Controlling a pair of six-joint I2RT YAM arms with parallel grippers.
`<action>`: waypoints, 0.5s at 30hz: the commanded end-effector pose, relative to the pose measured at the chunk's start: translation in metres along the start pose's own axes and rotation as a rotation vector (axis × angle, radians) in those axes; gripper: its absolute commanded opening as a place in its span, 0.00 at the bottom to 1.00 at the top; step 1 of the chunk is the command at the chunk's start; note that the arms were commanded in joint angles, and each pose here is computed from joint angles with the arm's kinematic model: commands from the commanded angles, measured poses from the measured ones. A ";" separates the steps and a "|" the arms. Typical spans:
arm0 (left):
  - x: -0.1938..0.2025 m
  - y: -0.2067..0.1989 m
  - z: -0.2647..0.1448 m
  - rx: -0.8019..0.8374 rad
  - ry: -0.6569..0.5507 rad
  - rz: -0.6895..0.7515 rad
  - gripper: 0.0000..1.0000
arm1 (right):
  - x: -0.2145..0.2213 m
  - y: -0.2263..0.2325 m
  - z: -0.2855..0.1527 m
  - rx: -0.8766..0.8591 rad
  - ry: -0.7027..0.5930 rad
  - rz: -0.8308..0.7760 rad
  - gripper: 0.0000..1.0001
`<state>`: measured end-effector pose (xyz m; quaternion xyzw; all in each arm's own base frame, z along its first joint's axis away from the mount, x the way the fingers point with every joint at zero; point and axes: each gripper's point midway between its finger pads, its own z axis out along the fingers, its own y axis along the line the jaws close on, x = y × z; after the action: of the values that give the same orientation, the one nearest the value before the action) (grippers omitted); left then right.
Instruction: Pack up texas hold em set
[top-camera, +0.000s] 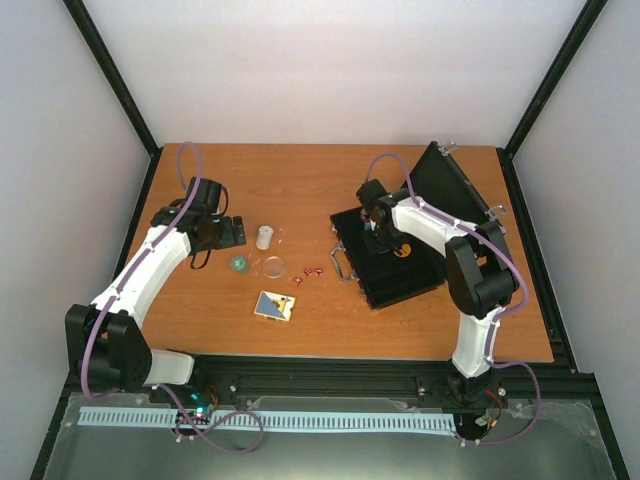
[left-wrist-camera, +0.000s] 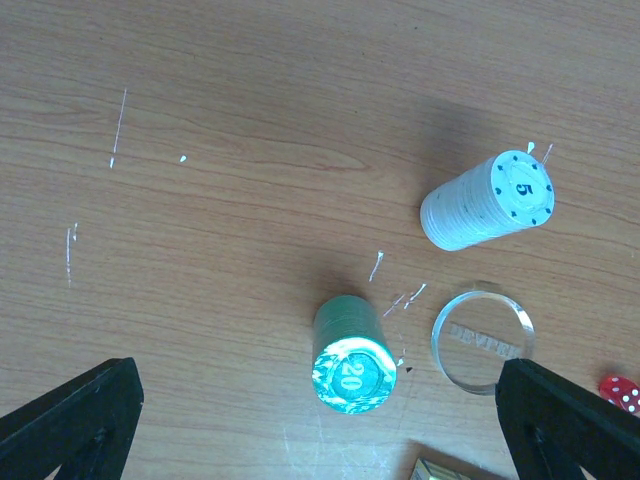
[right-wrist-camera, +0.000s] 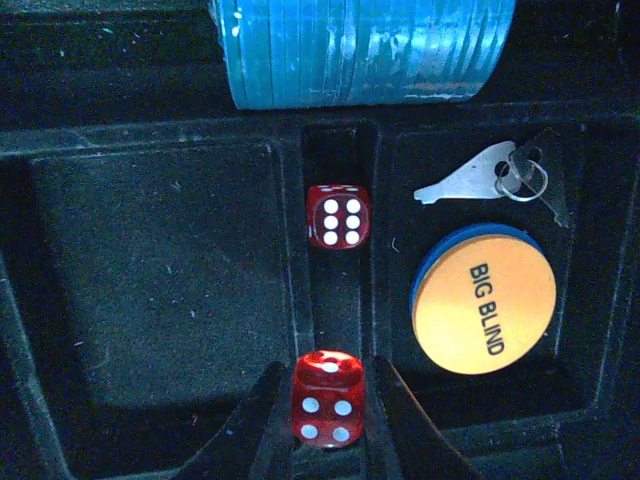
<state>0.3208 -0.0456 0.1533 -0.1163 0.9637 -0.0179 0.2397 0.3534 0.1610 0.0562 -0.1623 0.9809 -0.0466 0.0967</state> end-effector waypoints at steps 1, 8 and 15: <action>-0.006 -0.003 -0.001 0.013 -0.015 -0.004 1.00 | -0.005 -0.007 0.006 0.018 -0.031 0.017 0.09; -0.007 -0.003 0.000 0.011 -0.014 -0.005 1.00 | 0.006 -0.010 0.025 0.023 0.004 0.016 0.09; -0.009 -0.003 0.000 0.008 -0.014 -0.001 1.00 | 0.000 -0.013 0.036 0.029 0.000 0.022 0.09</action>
<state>0.3211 -0.0463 0.1508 -0.1158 0.9648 -0.0182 0.2355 0.3534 0.1506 0.0325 -0.1534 0.9826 -0.0515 0.0910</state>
